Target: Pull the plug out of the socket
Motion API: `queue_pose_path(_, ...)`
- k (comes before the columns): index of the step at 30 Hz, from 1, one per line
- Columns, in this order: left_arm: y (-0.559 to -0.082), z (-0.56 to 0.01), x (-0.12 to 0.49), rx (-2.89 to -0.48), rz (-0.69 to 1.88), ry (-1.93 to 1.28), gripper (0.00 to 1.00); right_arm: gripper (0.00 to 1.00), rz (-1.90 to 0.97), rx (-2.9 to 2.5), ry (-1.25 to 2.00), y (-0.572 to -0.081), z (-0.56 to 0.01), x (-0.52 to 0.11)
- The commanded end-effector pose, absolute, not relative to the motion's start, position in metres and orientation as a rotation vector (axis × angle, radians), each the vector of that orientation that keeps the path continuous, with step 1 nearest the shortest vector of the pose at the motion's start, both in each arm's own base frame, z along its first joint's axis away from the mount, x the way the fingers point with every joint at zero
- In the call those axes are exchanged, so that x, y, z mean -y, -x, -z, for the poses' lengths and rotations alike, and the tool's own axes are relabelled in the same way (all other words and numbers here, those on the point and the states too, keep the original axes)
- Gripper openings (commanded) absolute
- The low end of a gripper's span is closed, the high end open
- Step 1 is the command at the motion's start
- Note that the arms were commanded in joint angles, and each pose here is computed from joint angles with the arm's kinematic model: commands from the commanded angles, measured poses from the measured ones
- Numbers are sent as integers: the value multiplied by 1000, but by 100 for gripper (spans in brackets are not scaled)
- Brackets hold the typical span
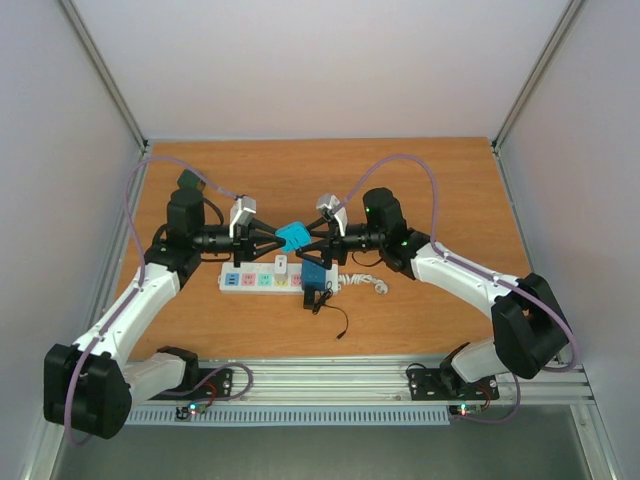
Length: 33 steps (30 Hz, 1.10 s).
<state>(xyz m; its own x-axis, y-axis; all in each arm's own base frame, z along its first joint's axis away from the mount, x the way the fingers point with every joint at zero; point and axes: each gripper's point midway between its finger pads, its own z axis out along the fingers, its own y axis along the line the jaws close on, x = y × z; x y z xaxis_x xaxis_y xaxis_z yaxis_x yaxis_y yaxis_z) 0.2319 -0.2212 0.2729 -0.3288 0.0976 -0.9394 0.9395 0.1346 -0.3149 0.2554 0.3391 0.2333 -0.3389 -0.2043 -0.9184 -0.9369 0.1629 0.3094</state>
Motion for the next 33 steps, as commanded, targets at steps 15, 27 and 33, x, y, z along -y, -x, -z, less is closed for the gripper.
queue_pose_path(15,-207,-262,222,-1558,1298,-1155,1,74,-1172,-1633,1038,-277,-258,-347)
queue_pose_path(27,-237,-262,217,-1632,1164,-1048,1,81,-1254,-1597,1192,-254,-269,-351)
queue_pose_path(33,-274,-263,205,-1706,1017,-921,1,89,-1187,-1603,1210,-254,-278,-345)
